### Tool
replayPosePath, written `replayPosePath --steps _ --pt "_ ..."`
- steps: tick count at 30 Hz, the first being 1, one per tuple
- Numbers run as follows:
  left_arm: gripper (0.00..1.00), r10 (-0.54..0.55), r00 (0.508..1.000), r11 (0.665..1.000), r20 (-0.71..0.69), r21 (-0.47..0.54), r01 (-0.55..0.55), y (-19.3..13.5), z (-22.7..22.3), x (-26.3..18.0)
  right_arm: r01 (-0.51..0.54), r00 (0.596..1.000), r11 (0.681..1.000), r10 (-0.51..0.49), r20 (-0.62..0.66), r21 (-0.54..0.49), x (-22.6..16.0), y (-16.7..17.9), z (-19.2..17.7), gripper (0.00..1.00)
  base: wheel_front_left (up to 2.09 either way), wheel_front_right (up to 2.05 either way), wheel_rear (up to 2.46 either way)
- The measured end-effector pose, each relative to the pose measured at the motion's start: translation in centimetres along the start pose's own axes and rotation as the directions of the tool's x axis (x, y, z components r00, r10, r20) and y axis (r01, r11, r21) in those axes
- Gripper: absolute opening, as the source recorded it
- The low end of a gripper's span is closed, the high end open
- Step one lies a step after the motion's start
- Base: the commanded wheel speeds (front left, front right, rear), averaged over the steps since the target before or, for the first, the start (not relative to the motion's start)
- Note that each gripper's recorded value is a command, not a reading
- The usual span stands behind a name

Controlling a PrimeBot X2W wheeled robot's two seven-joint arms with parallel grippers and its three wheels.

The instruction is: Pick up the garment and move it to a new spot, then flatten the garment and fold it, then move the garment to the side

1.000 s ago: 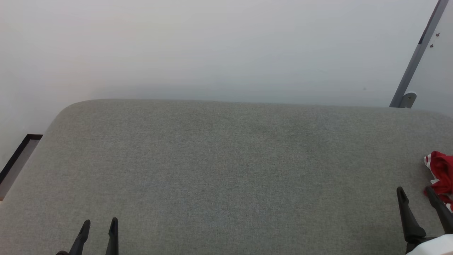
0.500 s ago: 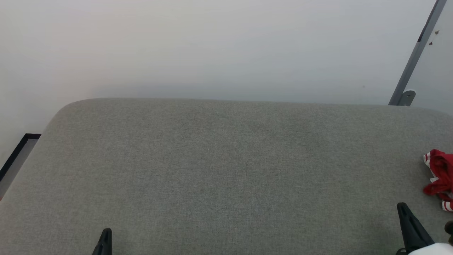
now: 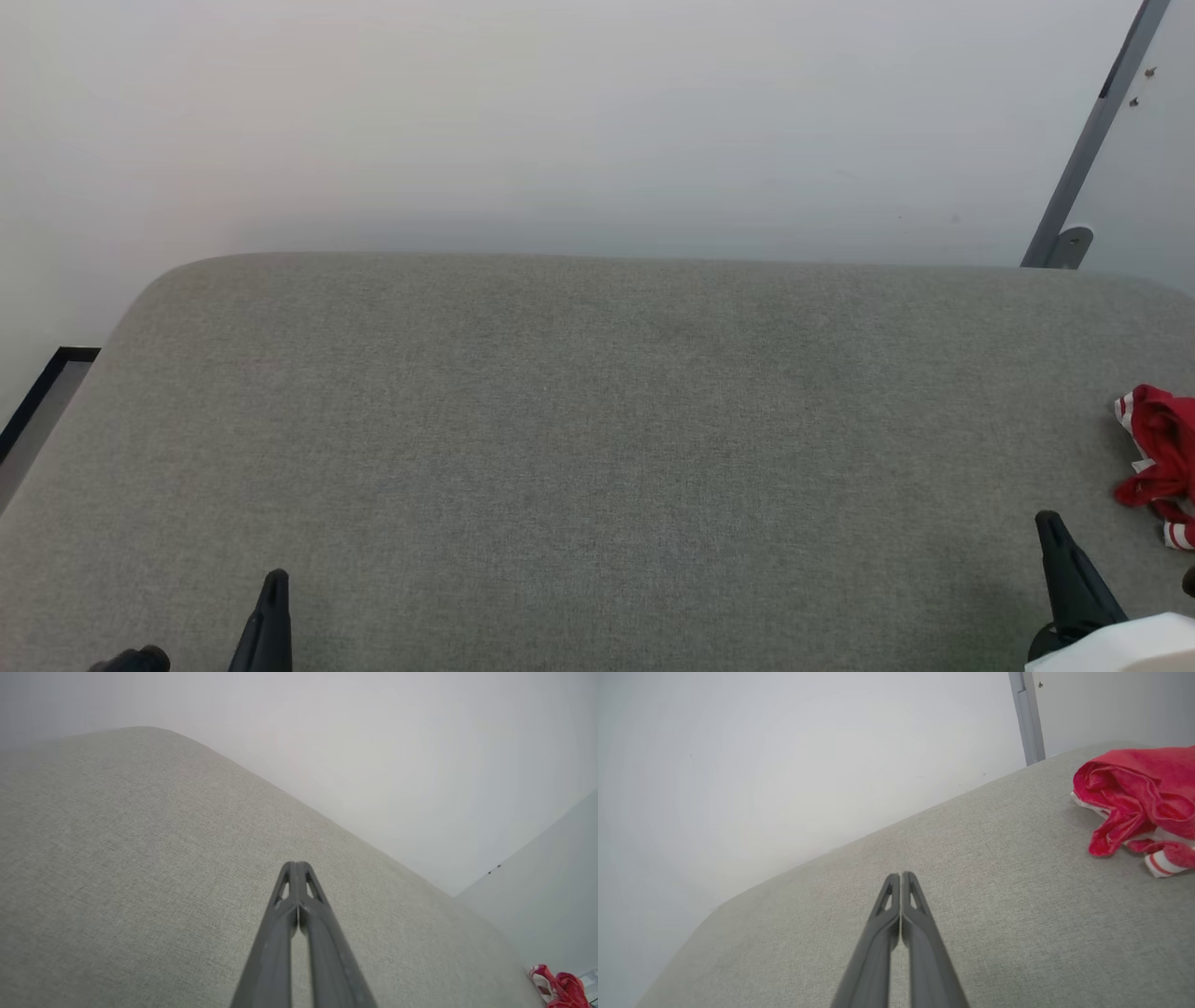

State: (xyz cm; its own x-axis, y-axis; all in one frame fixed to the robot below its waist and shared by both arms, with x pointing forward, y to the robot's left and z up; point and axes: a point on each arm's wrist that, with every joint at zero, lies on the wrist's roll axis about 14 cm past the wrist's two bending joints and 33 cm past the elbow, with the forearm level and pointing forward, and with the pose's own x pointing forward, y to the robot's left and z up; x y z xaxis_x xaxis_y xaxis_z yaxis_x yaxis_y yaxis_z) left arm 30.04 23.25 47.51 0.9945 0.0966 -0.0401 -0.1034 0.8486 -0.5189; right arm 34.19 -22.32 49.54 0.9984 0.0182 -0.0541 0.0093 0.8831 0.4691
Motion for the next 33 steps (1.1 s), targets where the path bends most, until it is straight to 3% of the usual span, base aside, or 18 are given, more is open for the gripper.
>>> replayPosePath --steps 13,33 --pt "0.0 0.01 1.0 0.983 -0.005 -0.182 -0.011 -0.5 0.2 1.4 0.003 1.0 0.98 -0.005 0.007 0.197 0.8 0.5 0.0 0.0 0.0 0.0 0.0" --pt "0.0 0.006 1.0 0.906 -0.021 -0.423 -0.015 -1.4 0.3 3.3 0.002 1.0 0.893 -0.007 0.01 0.451 1.9 1.1 -0.2 0.0 0.0 0.0 0.0"
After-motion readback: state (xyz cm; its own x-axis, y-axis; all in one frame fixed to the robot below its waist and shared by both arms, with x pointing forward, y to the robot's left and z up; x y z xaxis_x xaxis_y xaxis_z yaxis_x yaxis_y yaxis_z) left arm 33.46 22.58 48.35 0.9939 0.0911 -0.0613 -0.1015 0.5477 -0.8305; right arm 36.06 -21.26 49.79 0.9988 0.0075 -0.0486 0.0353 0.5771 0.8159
